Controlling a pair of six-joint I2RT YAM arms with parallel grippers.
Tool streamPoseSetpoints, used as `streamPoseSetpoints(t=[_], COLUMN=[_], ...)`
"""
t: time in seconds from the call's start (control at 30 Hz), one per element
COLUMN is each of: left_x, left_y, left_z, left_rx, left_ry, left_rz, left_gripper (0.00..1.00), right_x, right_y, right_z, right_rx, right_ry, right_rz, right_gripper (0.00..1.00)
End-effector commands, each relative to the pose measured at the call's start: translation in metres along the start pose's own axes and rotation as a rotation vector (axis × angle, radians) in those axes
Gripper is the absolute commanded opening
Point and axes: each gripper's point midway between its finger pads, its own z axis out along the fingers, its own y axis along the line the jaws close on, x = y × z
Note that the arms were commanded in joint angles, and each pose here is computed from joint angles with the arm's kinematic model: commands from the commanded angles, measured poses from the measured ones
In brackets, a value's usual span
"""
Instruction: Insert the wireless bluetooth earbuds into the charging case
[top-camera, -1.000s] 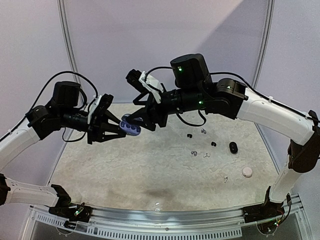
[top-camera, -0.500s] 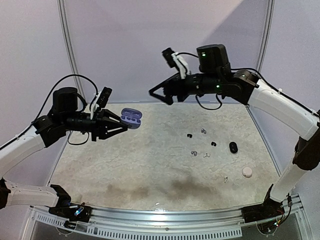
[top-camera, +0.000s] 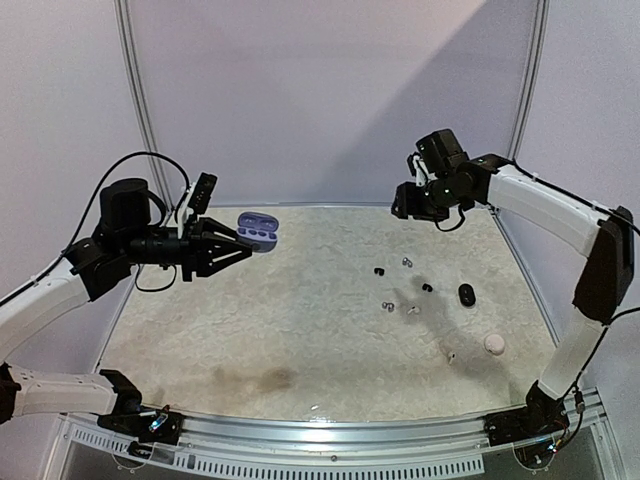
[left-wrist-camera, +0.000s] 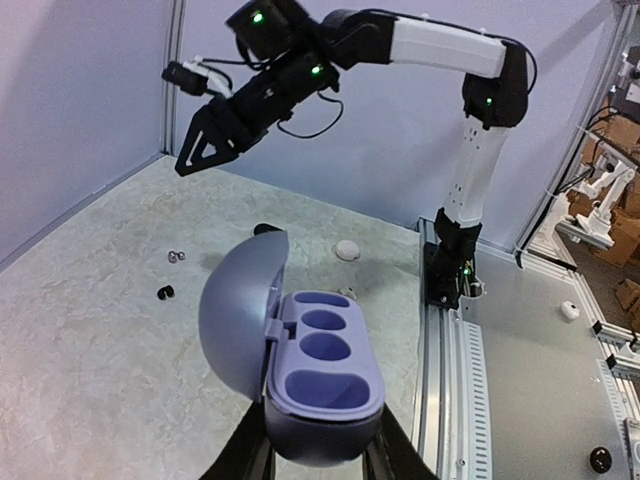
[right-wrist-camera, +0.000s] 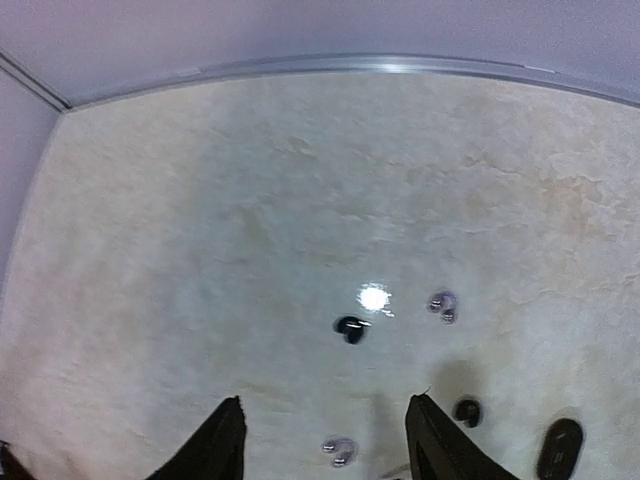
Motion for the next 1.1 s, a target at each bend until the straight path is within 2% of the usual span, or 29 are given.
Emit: streamPoseSetpoints(t=[0.0,0.13,0.37,0.67,1.07], left_x=[0.000,0.001,0.003,0.007,0.006], left_y=[0.005,0.008,0.015,0.024,0.028], left_z=[-0.004,-0.003,-0.004,-0.001,0.000], left_rx=[-0.023,-0.030,-0.046,-0.061,-0.063], left_ry=[-0.012,-0.002,0.010,0.019,0.017], left_rz=[0.014,0.014,0.011,0.009,0.010], left_gripper=[0.00,0.00,0.00,0.00,0.00], right_x=[0.030,0.055,0.067,0.074,0.099], right_y=[-0.056,-0.086,-0.112,-0.134,-0.124], right_z=[0.047,0.095,0.143,0.168,0.182], right_rx=[0.201,0.270,0.295,0.297,0.213], right_ry=[0.182,0.313,0.365,0.392,0.465], right_rz=[-0.020,-0.031,0.017,0.075,0.103], right_gripper=[0.47,0.35,0.30,0.25,0.20])
